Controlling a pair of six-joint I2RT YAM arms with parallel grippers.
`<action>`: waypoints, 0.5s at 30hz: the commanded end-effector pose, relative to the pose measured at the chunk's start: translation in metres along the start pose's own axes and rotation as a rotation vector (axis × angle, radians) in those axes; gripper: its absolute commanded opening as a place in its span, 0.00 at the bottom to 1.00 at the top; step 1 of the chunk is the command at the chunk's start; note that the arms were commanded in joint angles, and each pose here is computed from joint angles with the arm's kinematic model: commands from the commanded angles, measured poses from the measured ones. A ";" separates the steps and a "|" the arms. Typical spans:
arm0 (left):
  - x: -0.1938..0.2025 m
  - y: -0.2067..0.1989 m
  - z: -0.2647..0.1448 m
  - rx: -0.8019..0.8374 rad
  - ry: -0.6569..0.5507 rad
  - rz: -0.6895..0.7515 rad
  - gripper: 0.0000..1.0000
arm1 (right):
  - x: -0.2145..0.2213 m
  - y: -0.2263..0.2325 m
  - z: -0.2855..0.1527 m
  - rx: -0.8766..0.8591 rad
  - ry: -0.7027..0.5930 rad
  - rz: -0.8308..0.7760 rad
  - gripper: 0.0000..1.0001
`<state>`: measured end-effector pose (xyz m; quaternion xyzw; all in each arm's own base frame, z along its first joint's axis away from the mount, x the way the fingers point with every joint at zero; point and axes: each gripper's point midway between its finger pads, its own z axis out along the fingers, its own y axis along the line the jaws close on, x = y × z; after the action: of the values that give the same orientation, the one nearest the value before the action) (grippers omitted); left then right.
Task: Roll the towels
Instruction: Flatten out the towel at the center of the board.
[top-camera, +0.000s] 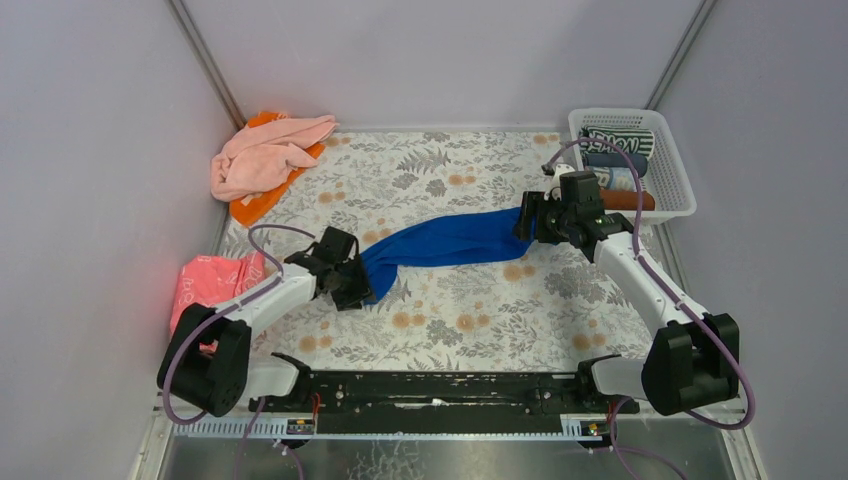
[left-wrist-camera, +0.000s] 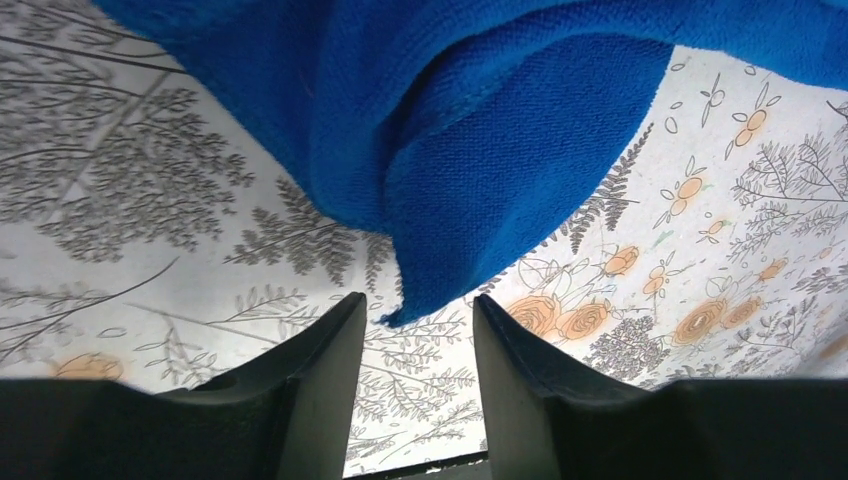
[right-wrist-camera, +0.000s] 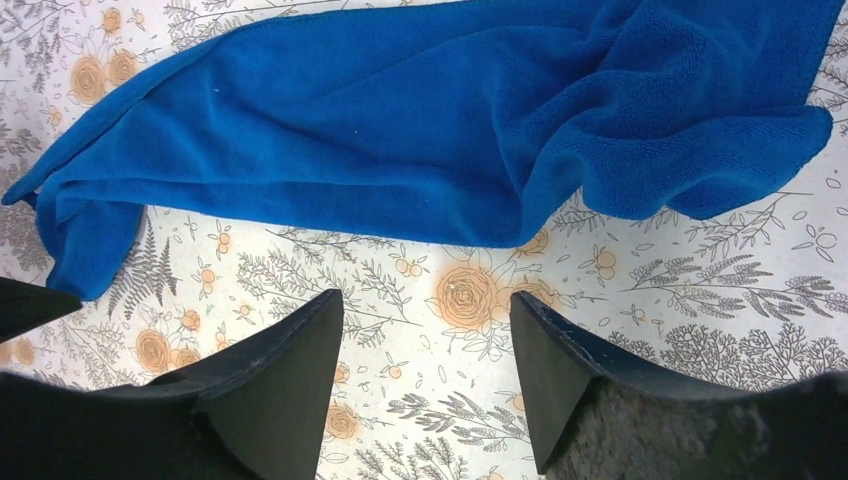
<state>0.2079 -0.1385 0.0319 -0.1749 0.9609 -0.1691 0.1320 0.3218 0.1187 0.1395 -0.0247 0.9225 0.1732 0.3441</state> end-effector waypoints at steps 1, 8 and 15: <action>-0.001 -0.021 0.013 0.080 -0.008 0.021 0.39 | -0.013 0.011 -0.003 -0.050 -0.055 -0.024 0.69; -0.033 -0.020 -0.008 -0.010 -0.134 0.074 0.00 | -0.010 0.011 0.000 -0.055 -0.049 -0.022 0.70; -0.086 -0.017 -0.107 -0.154 -0.399 0.143 0.00 | -0.016 0.008 0.003 -0.035 -0.047 -0.021 0.70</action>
<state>0.2492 -0.1324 0.0897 -0.1512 0.9510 -0.1341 0.2341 0.3238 0.1221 0.1393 -0.0285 0.9190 0.1820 0.3487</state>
